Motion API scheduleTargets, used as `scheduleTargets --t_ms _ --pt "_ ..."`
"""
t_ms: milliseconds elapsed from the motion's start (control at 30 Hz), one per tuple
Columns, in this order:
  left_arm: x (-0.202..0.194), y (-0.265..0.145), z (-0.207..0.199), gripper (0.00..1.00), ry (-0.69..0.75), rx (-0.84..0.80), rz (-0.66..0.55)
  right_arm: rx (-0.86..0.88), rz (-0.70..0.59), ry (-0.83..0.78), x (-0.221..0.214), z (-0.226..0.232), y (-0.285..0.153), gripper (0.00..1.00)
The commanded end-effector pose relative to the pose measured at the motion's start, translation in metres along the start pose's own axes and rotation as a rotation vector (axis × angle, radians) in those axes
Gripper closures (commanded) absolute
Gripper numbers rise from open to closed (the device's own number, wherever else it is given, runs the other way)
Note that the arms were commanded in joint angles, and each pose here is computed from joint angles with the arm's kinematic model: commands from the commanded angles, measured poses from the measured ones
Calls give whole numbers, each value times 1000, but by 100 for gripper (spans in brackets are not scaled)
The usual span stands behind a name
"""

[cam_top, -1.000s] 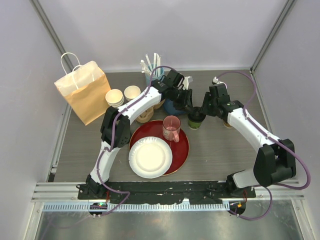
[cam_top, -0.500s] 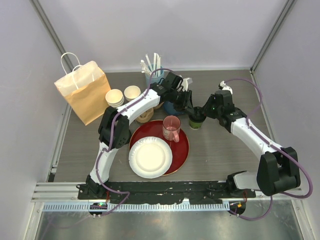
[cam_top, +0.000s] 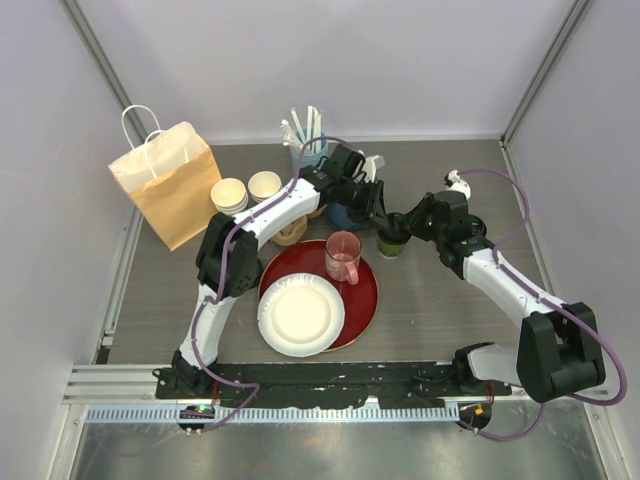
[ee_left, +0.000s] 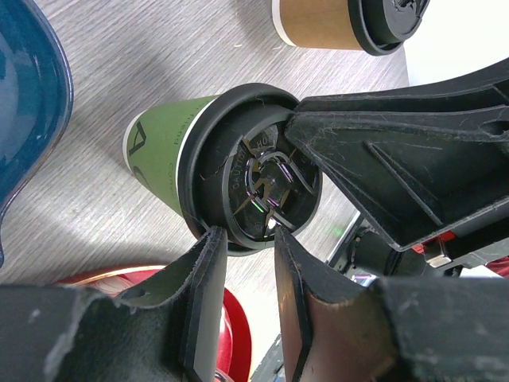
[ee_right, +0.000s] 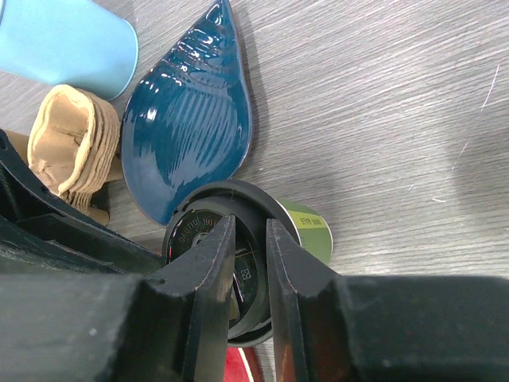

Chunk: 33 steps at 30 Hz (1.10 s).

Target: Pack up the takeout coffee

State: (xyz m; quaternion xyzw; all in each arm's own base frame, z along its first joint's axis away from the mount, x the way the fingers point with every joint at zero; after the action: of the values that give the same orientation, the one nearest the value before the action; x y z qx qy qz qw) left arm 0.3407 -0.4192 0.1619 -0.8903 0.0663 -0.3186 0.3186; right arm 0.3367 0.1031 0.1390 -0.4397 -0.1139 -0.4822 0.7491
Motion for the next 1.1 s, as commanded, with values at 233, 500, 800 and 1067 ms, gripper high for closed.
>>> scheduleTargets --t_ms 233,500,800,1067 --pt "-39 10 36 64 -14 110 103 -458 358 -65 -108 -116 -26 80" --pt "-60 20 50 64 -45 132 151 -463 390 -86 -127 -118 -28 80" --pt "-64 21 56 65 -29 156 151 -454 396 -95 -125 -115 -29 80" --pt "-14 3 25 63 71 104 66 -328 300 -177 -62 -41 -31 74"
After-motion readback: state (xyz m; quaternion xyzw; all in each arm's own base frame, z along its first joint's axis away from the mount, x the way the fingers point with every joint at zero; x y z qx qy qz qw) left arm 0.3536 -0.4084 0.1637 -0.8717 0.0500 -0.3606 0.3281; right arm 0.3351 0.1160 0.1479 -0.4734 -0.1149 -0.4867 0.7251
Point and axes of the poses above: each gripper's point midway between its finger pads, its own y axis out along the fingers, its own z axis along the line the jaws close on, x = y × z, the point moved 3 cm from there along -y, back along the fingers, and after that the axes turned 11 degrees about y, right-handed, at the moved point
